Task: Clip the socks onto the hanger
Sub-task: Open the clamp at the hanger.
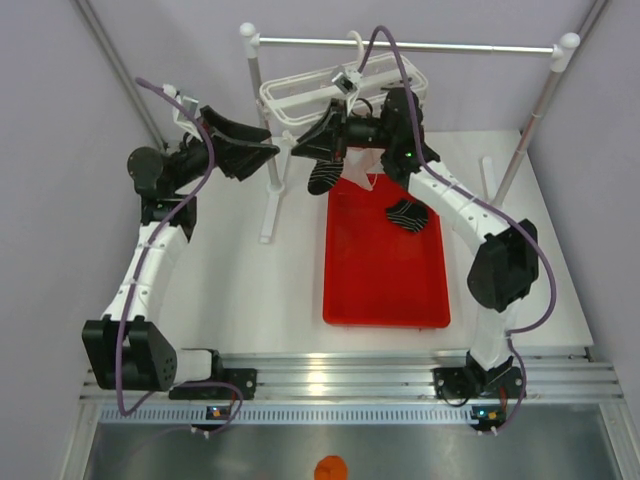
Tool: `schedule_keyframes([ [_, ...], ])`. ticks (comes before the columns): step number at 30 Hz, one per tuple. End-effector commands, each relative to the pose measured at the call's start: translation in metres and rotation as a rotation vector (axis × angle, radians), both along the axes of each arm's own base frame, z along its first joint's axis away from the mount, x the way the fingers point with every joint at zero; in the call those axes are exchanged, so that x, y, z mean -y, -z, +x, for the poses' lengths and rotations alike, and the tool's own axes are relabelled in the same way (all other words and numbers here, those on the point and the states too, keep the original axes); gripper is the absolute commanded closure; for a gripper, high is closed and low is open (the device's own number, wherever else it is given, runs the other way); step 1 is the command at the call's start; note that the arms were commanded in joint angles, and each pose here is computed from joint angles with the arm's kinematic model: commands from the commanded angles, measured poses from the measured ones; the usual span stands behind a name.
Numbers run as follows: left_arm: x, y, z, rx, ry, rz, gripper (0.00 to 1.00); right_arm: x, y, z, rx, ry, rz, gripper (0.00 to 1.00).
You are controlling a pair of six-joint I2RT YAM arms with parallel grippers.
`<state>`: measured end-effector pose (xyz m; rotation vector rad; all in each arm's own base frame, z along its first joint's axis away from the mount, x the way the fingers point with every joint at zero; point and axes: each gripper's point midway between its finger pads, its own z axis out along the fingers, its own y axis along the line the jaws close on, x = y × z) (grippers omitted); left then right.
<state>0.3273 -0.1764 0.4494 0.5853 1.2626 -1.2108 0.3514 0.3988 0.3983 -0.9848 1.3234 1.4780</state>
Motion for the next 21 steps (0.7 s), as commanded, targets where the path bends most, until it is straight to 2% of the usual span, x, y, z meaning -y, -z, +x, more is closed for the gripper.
schedule_keyframes([
  [1,0.006,-0.006,-0.006,0.064,0.039,-0.003,0.31,0.005,-0.026,-0.016,-0.006,-0.090,0.068,1.00],
  [9,0.012,-0.001,0.023,-0.003,-0.009,-0.023,0.32,0.003,-0.024,-0.020,-0.065,-0.139,0.084,1.00],
  [21,0.022,-0.002,0.024,-0.019,0.021,-0.050,0.37,0.002,-0.019,-0.021,-0.092,-0.160,0.078,1.00],
])
